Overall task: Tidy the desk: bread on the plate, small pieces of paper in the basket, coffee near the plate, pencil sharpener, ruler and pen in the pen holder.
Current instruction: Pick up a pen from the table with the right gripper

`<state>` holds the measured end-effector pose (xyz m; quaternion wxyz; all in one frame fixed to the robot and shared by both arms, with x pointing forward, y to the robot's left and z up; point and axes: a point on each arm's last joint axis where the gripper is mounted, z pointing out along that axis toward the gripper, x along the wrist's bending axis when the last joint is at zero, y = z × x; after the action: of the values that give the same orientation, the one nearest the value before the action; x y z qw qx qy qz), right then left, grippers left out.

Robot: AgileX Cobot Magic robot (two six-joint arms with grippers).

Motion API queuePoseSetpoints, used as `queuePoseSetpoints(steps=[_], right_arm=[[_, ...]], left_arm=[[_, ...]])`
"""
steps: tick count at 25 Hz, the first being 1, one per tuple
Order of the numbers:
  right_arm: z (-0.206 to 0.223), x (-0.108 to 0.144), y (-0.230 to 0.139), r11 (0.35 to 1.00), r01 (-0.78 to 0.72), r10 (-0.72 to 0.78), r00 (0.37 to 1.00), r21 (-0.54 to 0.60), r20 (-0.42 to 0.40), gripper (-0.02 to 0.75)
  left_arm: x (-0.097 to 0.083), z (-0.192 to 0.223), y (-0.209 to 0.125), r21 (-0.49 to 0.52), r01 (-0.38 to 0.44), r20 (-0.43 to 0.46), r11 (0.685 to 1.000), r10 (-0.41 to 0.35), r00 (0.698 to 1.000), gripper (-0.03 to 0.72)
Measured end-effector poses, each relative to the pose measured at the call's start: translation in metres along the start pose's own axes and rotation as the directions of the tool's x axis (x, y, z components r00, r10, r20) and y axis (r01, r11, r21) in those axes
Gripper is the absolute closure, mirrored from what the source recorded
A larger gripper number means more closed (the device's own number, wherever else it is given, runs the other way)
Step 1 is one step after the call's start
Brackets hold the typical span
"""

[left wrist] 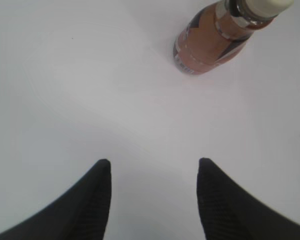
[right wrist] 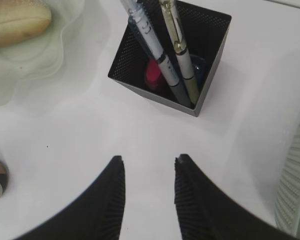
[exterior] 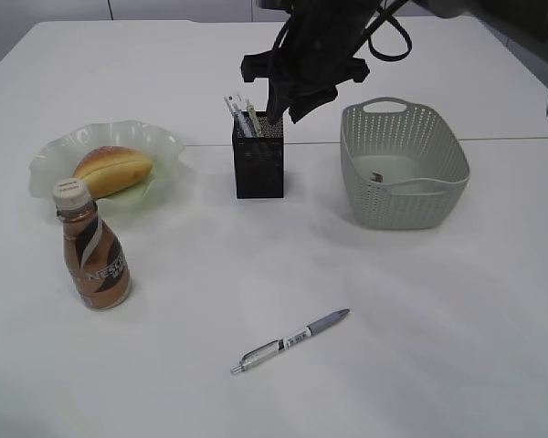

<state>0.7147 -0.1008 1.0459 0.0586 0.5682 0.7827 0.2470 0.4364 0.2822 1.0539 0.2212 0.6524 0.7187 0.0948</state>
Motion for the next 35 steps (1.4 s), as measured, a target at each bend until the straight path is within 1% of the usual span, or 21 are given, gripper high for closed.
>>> queuePoseSetpoints(steps=[4, 6, 9, 11, 13, 17, 20, 23, 25, 29, 32, 35], right_arm=[[-0.004, 0.001, 0.0, 1.0, -0.007, 0.007, 1.0, 0.006, 0.0, 0.484], [-0.01, 0.005, 0.0, 1.0, 0.001, -0.001, 1.0, -0.003, 0.004, 0.484], [-0.021, 0.014, -0.004, 0.999, 0.039, -0.039, 0.998, 0.0, 0.048, 0.484], [-0.024, 0.016, -0.013, 0.998, 0.051, -0.054, 0.996, 0.039, 0.075, 0.484], [-0.026, 0.017, -0.025, 0.995, 0.052, -0.059, 0.995, 0.083, 0.079, 0.484], [-0.025, 0.021, -0.054, 0.979, 0.064, -0.081, 0.993, 0.192, 0.081, 0.484], [-0.027, 0.031, -0.076, 0.959, 0.118, -0.14, 0.988, 0.258, 0.068, 0.484], [-0.026, 0.045, -0.1, 0.926, 0.196, -0.22, 0.975, 0.324, 0.038, 0.484], [-0.021, 0.05, -0.117, 0.896, 0.236, -0.262, 0.965, 0.376, 0.018, 0.484], [-0.021, 0.052, -0.146, 0.833, 0.329, -0.351, 0.936, 0.445, -0.035, 0.484], [-0.03, 0.047, -0.163, 0.778, 0.421, -0.438, 0.896, 0.466, -0.078, 0.484], [-0.041, 0.044, -0.175, 0.697, 0.552, -0.554, 0.82, 0.457, -0.145, 0.484]], left_arm=[[0.0, 0.0, 0.0, 0.0, 0.0, 0.0, 1.0, 0.0, 1.0, 0.283], [0.0, 0.0, 0.0, 0.0, 0.0, 0.0, 1.0, 0.0, 1.0, 0.283], [0.0, 0.0, 0.0, 0.004, 0.0, 0.0, 1.0, 0.0, 1.0, 0.283], [0.0, 0.0, -0.001, 0.007, 0.0, 0.0, 1.0, 0.0, 1.0, 0.283], [0.0, 0.0, -0.001, 0.007, 0.0, 0.0, 1.0, 0.0, 1.0, 0.283], [0.0, 0.0, -0.001, 0.009, 0.0, 0.0, 1.0, 0.0, 1.0, 0.283], [0.0, 0.0, -0.001, 0.009, 0.0, 0.0, 1.0, 0.0, 1.0, 0.283], [0.0, 0.0, -0.001, 0.009, 0.0, 0.0, 1.0, 0.0, 1.0, 0.283], [0.0, 0.0, -0.001, 0.009, 0.0, 0.0, 1.0, 0.0, 1.0, 0.283], [0.0, 0.0, -0.001, 0.009, 0.0, 0.0, 1.0, 0.0, 1.0, 0.283], [0.0, 0.0, -0.001, 0.009, 0.0, 0.0, 1.0, 0.0, 1.0, 0.283], [0.0, 0.0, -0.001, 0.009, 0.0, 0.0, 1.0, 0.0, 1.0, 0.283]])
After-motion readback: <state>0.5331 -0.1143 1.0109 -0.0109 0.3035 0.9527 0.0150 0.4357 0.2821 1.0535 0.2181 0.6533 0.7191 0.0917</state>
